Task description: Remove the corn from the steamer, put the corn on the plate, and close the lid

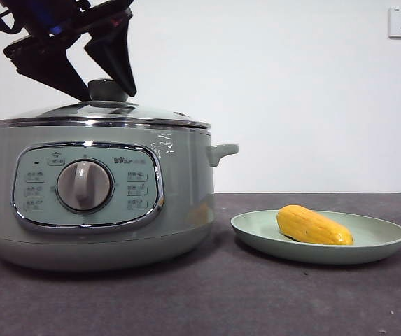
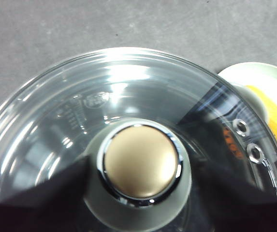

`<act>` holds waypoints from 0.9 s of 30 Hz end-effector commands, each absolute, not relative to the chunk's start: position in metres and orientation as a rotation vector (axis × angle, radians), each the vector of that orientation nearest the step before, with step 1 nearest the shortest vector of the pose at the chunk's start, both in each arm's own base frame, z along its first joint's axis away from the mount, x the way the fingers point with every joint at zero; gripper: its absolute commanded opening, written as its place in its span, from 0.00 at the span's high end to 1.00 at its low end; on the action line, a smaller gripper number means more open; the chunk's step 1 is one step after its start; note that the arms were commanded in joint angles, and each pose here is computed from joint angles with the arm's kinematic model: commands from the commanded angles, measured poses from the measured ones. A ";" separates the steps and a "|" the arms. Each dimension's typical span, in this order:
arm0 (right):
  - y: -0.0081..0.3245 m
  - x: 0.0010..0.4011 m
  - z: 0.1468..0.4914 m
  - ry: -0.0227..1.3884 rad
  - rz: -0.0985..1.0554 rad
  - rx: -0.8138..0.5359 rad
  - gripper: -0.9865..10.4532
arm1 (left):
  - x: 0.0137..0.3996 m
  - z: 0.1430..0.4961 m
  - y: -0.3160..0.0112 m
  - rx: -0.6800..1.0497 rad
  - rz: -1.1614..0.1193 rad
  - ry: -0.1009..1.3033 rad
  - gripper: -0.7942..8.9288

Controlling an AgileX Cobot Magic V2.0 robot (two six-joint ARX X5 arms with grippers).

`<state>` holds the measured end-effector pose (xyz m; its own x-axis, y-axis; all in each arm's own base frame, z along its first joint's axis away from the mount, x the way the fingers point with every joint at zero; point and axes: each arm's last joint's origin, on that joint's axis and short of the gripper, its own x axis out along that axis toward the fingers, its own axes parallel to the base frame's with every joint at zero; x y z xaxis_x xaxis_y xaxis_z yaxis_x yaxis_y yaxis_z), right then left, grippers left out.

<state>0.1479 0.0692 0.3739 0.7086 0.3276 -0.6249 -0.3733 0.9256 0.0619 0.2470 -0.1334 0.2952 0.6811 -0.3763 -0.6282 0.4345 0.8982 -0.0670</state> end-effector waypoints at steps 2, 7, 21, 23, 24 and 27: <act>0.070 0.149 0.373 0.681 0.386 -0.066 0.53 | 0.246 0.292 -0.134 0.096 -0.455 0.694 0.49; 0.070 0.149 0.373 0.682 0.385 -0.067 0.53 | 0.241 0.303 -0.131 0.086 -0.452 0.648 0.49; 0.070 0.150 0.371 0.636 0.404 -0.097 0.84 | 0.171 0.358 -0.093 0.051 -0.473 0.514 0.94; 0.070 0.149 0.366 0.593 0.409 -0.088 0.92 | 0.163 0.360 -0.089 0.063 -0.471 0.516 0.93; 0.070 0.148 0.361 0.568 0.410 -0.081 0.93 | 0.159 0.361 -0.087 0.074 -0.472 0.512 0.93; 0.067 0.143 0.343 0.503 0.409 -0.049 0.92 | 0.149 0.365 -0.083 0.089 -0.458 0.490 0.93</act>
